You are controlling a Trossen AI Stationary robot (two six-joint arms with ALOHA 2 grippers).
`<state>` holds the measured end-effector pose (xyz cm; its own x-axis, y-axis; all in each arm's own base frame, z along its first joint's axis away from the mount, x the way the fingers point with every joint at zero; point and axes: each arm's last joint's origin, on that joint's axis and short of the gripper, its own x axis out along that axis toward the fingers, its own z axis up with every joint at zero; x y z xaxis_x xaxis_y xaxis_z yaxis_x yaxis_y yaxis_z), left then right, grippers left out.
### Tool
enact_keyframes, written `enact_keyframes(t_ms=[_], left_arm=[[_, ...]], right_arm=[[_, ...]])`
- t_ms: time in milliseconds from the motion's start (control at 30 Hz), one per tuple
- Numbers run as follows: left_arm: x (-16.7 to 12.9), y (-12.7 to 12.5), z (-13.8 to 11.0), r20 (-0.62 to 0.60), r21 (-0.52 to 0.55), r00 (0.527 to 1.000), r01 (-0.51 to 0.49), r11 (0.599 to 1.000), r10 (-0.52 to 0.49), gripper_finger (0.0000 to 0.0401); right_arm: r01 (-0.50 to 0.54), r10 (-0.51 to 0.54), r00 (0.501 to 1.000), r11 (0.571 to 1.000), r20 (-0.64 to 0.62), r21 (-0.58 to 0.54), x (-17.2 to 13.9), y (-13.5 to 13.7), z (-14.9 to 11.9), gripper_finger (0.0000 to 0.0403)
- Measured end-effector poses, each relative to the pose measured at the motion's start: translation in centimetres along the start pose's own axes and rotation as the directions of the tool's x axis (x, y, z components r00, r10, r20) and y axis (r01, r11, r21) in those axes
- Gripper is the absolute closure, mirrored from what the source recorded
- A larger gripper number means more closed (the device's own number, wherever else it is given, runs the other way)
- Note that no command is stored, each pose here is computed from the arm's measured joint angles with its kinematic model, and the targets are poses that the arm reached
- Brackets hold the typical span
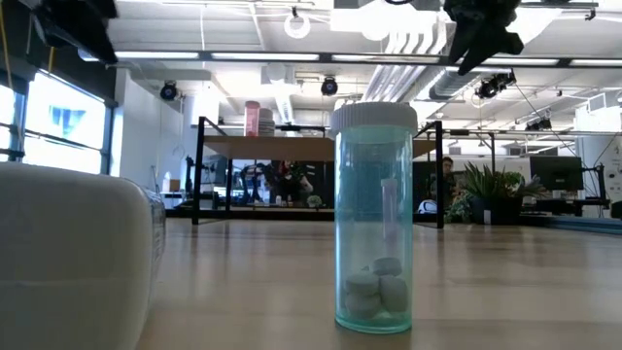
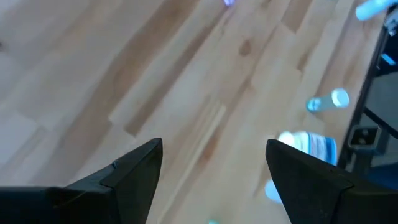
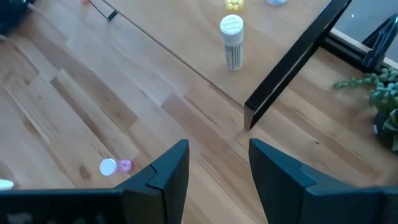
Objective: Pick and place medicine bottles onto shelf by color
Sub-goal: Put the left blue pill bottle on the shelf
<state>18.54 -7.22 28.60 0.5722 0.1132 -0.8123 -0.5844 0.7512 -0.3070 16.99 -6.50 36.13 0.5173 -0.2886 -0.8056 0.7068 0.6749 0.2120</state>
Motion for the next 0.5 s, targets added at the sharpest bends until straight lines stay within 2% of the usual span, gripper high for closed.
enact_keyframes(t_ms=[233,500], left_arm=[[-1.1,-0.8,-2.8,-0.065,-0.003,0.998,0.017,1.0,-0.017,0.0123],[-1.5,-2.1,-5.8,-0.074,0.02,0.997,0.029,0.999,-0.028,0.0123]], right_arm=[[-0.053,0.054,0.998,0.998,0.032,-0.03,-0.1,1.1,0.0,0.0245],[-0.1,0.101,0.995,0.995,0.027,-0.031,-0.3,2.2,-0.5,0.0245]])
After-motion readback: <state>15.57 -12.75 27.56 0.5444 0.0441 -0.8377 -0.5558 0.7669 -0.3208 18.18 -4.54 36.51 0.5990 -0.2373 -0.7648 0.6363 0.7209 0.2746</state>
